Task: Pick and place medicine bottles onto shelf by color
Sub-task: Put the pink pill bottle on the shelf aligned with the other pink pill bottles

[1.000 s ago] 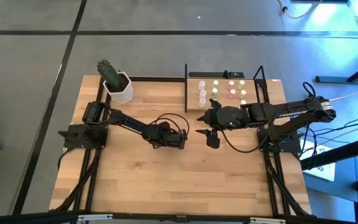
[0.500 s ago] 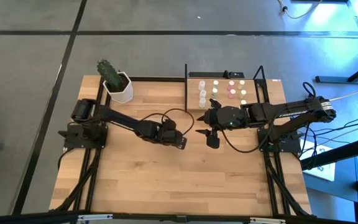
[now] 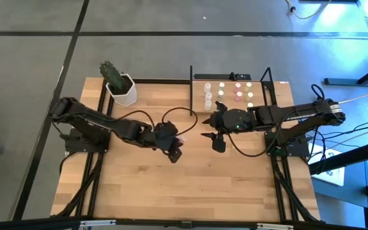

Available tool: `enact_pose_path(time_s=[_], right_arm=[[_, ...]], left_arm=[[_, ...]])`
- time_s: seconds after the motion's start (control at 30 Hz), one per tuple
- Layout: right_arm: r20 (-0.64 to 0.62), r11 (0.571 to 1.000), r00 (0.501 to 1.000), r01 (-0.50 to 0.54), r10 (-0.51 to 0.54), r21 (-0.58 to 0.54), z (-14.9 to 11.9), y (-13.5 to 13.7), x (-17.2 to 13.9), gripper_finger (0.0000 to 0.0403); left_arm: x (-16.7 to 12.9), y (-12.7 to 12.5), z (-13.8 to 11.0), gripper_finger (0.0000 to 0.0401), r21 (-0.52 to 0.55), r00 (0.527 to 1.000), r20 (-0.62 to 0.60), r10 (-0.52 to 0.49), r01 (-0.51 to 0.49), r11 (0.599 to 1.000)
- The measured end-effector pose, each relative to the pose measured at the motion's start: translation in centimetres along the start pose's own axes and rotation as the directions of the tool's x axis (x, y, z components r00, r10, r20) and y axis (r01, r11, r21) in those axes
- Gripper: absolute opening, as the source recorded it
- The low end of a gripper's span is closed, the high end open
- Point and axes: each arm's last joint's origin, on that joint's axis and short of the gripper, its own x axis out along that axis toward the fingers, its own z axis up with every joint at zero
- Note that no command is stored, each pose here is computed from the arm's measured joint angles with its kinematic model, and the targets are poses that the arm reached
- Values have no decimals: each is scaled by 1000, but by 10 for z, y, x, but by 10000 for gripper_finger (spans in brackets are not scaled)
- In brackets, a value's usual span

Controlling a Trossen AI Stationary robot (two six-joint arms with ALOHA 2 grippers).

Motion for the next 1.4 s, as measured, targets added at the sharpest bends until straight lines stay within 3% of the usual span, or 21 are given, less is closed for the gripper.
enact_pose_path(time_s=[0.33, 0.4, 0.5, 0.67, 0.93, 1.4], right_arm=[[49, 1000, 999, -12, 11, 28, 5, 1, 1, 231], [75, 997, 995, -63, 60, 37, 8, 3, 1, 231], [96, 987, 983, -153, 158, -50, 11, 6, 5, 231], [81, 946, 963, -232, 255, -224, 10, 13, 18, 231], [100, 917, 966, -189, 238, -352, 9, 19, 50, 231], [108, 938, 981, -120, 163, -326, 8, 8, 72, 231]], left_arm=[[-24, -6, 1, 75, 251, 994, 106, 4, -31, 967], [-25, -7, 1, 75, 308, 992, 124, 16, -54, 950], [-25, -6, 1, 75, 369, 990, 141, 27, -78, 926], [-25, -7, 2, 76, 412, 989, 146, 24, -83, 907], [-25, -7, 2, 77, 414, 989, 146, 19, -79, 907], [-26, -9, 2, 77, 410, 989, 148, 8, -69, 909]])
